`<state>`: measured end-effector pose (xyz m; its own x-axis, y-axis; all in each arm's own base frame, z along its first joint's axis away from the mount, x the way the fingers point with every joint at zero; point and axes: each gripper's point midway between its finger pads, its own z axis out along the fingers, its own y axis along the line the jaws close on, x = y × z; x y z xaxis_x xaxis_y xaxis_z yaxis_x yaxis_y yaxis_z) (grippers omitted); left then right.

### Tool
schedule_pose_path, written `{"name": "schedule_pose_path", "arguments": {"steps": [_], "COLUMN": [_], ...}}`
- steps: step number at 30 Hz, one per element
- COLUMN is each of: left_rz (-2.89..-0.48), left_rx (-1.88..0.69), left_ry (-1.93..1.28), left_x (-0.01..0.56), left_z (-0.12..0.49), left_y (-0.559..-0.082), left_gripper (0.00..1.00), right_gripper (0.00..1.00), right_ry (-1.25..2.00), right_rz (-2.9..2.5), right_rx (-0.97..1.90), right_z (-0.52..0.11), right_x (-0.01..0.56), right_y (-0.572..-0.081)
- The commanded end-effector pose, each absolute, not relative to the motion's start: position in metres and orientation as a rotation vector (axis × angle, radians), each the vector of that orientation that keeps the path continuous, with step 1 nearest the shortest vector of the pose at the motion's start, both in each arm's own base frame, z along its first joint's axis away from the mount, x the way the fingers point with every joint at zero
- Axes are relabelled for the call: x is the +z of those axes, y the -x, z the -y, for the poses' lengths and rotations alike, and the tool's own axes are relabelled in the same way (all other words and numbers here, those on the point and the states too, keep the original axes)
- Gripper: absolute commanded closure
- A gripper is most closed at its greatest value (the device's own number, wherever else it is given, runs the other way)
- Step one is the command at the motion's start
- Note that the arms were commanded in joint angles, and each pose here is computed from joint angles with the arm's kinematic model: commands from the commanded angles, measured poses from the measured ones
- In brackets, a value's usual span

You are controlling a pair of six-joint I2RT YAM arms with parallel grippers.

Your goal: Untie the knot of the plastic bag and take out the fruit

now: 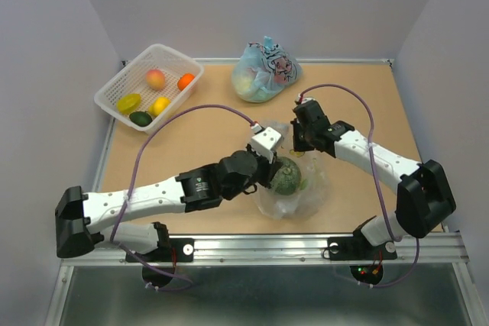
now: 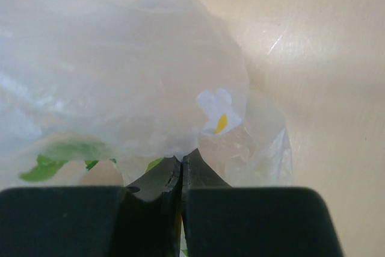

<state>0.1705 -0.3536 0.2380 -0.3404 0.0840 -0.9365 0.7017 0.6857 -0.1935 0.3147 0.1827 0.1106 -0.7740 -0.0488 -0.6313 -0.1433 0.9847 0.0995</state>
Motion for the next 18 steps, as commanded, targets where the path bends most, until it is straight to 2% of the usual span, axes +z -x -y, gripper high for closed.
{"name": "schedule_pose_path", "arguments": {"steps": [1,12,16,18], "left_rz": [-1.687,-1.432,-1.348,-1.335], "left_rx": [-0.792,-0.891,-0.819,-0.68], "left_ry": [-0.549,-0.26,-0.163,-0.054], "left_x": [0.315,0.459,0.51,0.525], "left_z": [0.335,0.279,0.248,0.216], "left_y": [-0.179,-0.225,-0.249,-0.276], "left_gripper": [1.0,1.0,1.0,1.0], "right_gripper": [0.99,0.99,0.99,0.99], "right_ry": [0.094,0.031,-0.013,-0.048], "right_rz": [-2.438,-2.48,-2.481,-2.467], "right_rx": [0.138,0.114,0.09,0.08], "right_z": [-0.174,-0.161,-0.151,-0.147], "right_x": [0.104,0.084,0.079,0.082], "right_y": [-0.322,-0.302,-0.294,-0.293]}}
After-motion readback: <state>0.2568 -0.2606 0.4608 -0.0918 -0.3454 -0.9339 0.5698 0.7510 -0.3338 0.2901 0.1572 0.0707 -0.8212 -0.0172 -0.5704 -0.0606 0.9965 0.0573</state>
